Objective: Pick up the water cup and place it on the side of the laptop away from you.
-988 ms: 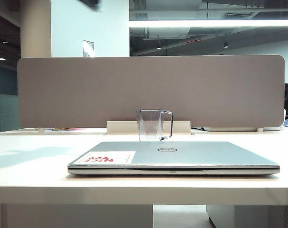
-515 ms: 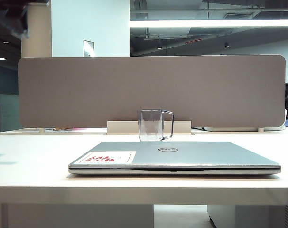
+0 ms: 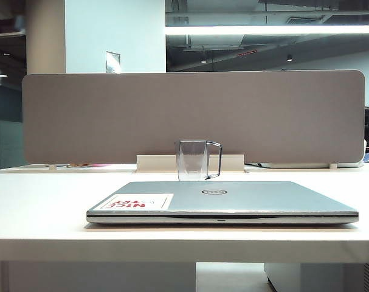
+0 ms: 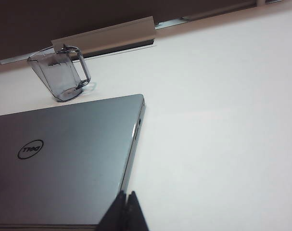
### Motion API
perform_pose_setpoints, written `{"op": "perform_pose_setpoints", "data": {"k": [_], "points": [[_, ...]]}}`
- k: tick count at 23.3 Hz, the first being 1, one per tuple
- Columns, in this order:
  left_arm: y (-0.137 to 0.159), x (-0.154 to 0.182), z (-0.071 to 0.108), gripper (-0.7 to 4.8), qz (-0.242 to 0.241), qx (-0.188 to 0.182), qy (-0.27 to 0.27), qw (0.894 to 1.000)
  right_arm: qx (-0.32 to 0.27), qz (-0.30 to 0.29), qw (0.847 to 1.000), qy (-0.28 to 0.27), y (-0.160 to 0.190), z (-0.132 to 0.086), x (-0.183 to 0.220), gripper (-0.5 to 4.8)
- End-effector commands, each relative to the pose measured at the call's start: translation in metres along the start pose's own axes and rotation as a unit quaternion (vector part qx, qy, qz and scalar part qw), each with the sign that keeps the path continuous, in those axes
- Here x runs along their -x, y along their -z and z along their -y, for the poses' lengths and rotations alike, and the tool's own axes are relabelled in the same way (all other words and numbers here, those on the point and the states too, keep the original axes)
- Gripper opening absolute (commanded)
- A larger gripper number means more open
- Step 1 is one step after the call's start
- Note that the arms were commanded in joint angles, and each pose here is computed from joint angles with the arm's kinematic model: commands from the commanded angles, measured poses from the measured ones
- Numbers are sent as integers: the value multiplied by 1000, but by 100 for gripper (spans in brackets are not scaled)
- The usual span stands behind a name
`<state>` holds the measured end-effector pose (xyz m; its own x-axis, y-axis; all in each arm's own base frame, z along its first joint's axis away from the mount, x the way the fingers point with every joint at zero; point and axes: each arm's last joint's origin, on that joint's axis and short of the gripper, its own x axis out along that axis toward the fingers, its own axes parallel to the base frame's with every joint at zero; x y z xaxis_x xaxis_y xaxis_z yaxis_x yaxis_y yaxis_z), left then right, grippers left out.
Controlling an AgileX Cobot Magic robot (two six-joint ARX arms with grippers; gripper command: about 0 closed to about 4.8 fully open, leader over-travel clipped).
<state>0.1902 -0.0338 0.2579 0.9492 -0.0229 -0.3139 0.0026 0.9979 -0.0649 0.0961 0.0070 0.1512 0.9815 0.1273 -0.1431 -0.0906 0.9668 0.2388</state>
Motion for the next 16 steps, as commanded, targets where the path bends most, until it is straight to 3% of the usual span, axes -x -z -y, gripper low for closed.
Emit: {"op": "perform_pose_setpoints", "data": {"k": [1, 6, 9, 16], "points": [[28, 17, -7, 1, 65, 13, 4, 998, -1, 3, 1000, -1, 1, 0, 0, -8], [75, 34, -15, -6, 73, 16, 18, 997, -1, 3, 1000, -1, 1, 0, 0, -8], [96, 42, -20, -6, 108, 22, 18, 994, -1, 3, 1000, -1, 1, 0, 0, -8], [101, 48, -31, -6, 145, 17, 9, 989, -1, 3, 1000, -1, 1, 0, 0, -8]]}}
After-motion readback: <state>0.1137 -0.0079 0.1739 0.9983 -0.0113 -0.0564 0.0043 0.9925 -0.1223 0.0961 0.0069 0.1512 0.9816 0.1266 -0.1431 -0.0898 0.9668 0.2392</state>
